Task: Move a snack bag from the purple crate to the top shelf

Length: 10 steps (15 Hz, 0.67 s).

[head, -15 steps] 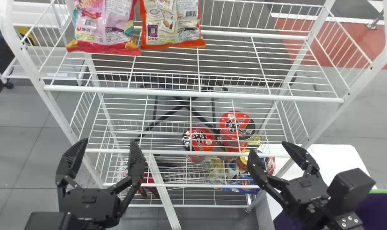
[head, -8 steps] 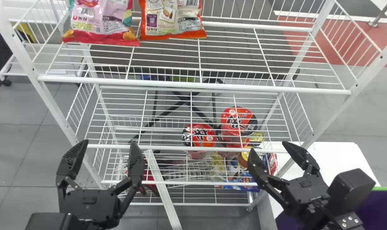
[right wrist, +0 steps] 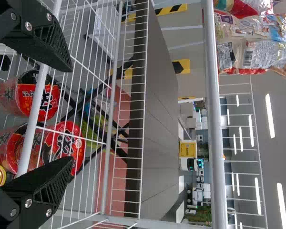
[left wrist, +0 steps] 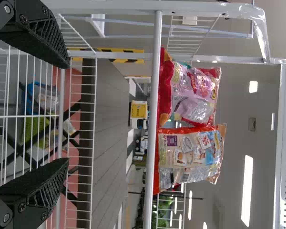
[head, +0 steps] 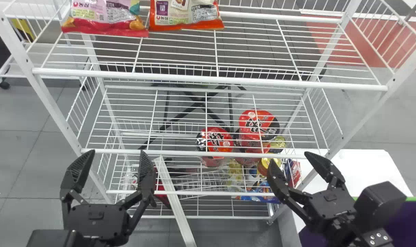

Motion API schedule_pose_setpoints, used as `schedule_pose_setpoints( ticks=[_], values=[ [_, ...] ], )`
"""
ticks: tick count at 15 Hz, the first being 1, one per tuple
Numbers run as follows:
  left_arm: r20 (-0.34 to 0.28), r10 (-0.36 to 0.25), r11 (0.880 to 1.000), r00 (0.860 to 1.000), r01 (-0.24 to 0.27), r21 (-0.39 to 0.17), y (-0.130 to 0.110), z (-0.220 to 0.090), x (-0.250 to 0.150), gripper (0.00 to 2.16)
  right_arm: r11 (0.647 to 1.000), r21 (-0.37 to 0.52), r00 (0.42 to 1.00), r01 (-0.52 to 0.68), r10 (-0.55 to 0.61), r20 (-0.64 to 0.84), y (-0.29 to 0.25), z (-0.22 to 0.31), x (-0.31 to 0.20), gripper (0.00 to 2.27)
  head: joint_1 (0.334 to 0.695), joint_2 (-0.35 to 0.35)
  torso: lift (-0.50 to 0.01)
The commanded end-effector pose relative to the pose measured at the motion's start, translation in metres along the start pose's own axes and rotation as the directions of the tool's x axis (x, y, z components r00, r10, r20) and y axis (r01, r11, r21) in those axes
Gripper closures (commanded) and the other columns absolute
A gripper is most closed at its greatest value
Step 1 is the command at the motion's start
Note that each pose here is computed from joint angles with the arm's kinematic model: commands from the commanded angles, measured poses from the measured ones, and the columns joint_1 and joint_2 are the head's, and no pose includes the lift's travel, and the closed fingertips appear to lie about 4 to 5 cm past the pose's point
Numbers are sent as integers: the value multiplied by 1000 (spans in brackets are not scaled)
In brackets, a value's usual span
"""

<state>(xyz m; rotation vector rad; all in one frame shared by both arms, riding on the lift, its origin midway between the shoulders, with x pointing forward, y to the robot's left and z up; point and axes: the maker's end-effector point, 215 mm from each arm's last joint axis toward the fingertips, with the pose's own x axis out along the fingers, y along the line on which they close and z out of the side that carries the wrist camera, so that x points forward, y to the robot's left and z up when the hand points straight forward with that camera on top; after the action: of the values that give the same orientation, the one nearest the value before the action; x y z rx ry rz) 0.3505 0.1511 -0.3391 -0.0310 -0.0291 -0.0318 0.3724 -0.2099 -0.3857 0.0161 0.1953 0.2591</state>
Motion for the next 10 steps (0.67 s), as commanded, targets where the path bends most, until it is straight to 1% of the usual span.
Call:
schedule_pose_setpoints(
  ticks=[1, 10],
  values=[
    [-2, 1, 1000, 1000, -1, 0, 0, -1, 0, 130, 1000, 1, 1000, 1, -1, -3, 0, -2, 0, 178, 695, -94, -264],
    [12, 1, 1000, 1000, -1, -1, 1, 2, 1, 134, 1000, 1, 1000, -1, 1, 0, 0, -1, 0, 178, 695, -93, -299]
  ],
)
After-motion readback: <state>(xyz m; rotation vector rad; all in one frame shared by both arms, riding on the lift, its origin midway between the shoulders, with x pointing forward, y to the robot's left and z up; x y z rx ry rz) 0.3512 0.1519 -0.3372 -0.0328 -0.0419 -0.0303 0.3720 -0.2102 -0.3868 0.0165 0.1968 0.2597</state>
